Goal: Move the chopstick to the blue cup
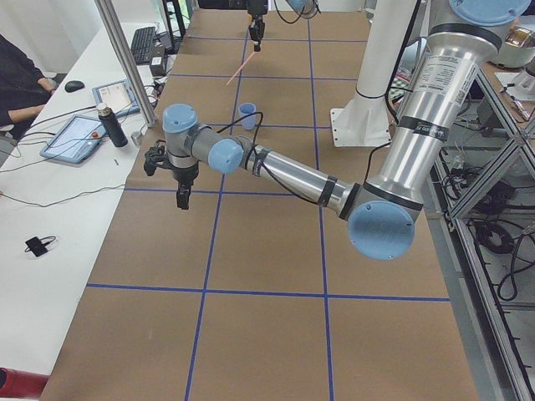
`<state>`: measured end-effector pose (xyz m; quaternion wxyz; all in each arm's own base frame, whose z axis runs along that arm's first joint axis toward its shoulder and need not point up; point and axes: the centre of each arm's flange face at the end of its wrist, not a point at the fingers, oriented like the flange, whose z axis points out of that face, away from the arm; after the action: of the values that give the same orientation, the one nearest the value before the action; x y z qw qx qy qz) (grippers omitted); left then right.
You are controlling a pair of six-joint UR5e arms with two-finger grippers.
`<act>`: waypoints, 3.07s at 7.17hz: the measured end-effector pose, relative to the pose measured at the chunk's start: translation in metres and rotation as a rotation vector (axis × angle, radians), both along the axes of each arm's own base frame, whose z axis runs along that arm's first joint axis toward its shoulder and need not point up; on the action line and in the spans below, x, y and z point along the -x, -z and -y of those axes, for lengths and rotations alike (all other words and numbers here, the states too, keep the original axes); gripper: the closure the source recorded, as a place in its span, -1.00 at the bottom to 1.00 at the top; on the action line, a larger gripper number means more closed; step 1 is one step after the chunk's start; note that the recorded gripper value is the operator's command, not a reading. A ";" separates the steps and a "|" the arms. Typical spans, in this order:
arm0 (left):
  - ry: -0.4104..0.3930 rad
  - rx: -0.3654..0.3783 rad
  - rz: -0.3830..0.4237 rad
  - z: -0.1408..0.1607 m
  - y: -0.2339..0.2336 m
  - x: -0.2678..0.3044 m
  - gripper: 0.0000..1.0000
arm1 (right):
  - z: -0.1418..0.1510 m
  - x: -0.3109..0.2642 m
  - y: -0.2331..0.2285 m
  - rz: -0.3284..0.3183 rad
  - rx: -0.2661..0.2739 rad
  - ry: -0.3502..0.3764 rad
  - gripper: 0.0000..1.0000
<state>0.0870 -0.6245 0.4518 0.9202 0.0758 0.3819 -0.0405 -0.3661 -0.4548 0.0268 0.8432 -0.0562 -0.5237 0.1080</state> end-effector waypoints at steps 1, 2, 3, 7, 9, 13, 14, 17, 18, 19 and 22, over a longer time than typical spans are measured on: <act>-0.008 -0.001 0.004 0.000 -0.004 0.000 -0.97 | -0.014 0.026 -0.003 -0.018 0.008 0.017 1.00; -0.012 -0.001 0.006 0.000 -0.007 0.001 -0.97 | -0.023 0.047 -0.008 -0.039 0.017 0.037 1.00; -0.014 0.002 0.008 0.001 -0.010 0.001 -0.97 | -0.029 0.062 -0.016 -0.059 0.028 0.053 1.00; -0.014 0.007 0.009 0.001 -0.013 0.001 -0.97 | -0.026 0.088 -0.043 -0.118 0.064 0.070 -0.30; -0.014 0.009 0.010 0.001 -0.015 0.001 -0.97 | -0.025 0.099 -0.048 -0.134 0.040 0.077 -1.00; -0.009 0.023 0.013 0.000 -0.022 0.004 -0.97 | 0.021 0.068 -0.072 0.003 -0.189 0.010 -1.00; -0.002 0.027 0.010 0.000 -0.023 0.009 -0.97 | 0.051 0.026 -0.100 0.033 -0.203 -0.024 -1.00; 0.025 0.034 0.005 -0.003 -0.031 0.032 -0.97 | 0.123 -0.153 -0.225 -0.003 -0.256 -0.006 -1.00; 0.009 0.016 0.016 -0.009 -0.040 0.044 -0.97 | 0.128 -0.207 -0.289 -0.079 -0.316 0.014 -1.00; -0.024 -0.017 0.038 -0.017 -0.059 0.067 -0.97 | 0.119 -0.266 -0.369 -0.193 -0.405 0.060 -1.00; -0.076 -0.010 0.086 -0.055 -0.149 0.148 -0.97 | 0.058 -0.384 -0.526 -0.410 -0.392 0.108 -1.00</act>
<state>-0.0609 -0.5696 0.6010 0.9362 0.0675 0.3450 -0.0001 0.0175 -0.5123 0.5524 0.9307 0.1028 -0.3496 -0.0312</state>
